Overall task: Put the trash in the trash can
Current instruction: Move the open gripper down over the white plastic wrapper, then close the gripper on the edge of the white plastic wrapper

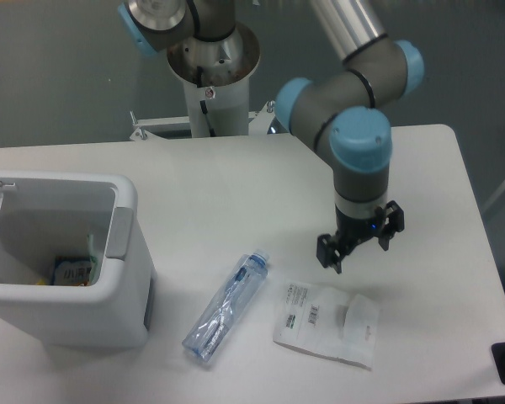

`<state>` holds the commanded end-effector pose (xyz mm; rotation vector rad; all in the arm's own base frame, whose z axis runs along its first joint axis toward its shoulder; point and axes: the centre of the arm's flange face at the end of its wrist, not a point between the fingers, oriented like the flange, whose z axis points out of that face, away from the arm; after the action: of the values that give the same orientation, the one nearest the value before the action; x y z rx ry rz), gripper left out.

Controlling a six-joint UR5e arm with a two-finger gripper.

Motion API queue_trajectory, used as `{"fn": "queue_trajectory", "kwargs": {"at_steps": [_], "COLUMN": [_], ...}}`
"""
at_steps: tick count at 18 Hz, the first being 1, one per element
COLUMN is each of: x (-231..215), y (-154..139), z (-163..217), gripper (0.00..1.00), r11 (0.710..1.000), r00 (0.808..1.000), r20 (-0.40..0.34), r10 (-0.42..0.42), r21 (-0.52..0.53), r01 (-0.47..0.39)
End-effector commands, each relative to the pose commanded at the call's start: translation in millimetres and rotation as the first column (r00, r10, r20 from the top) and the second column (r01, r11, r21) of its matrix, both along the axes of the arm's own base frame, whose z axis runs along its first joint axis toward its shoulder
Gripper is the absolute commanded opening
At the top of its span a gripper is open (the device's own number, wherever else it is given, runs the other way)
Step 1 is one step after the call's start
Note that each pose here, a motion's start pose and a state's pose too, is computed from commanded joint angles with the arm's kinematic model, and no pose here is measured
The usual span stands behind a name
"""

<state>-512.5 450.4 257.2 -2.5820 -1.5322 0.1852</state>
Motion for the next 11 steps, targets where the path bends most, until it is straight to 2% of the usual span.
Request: {"fn": "queue_trajectory", "kwargs": {"at_steps": [4,8,11], "x": [-35.6,-42.2,-44.3], "y": [21.1,26.2,26.4], "z": [-20.8,-41.9,-43.0], "gripper": [1.00,1.00,1.00], "r11": [0.993,0.987,0.984], "r00": [0.993,0.987,0.984], "r20": [0.002,0.023,0.024], "r10": [0.116,0.156,0.175], "r21": [0.026,0.019,0.023], "r01": [-0.116,-0.157,-0.176]}}
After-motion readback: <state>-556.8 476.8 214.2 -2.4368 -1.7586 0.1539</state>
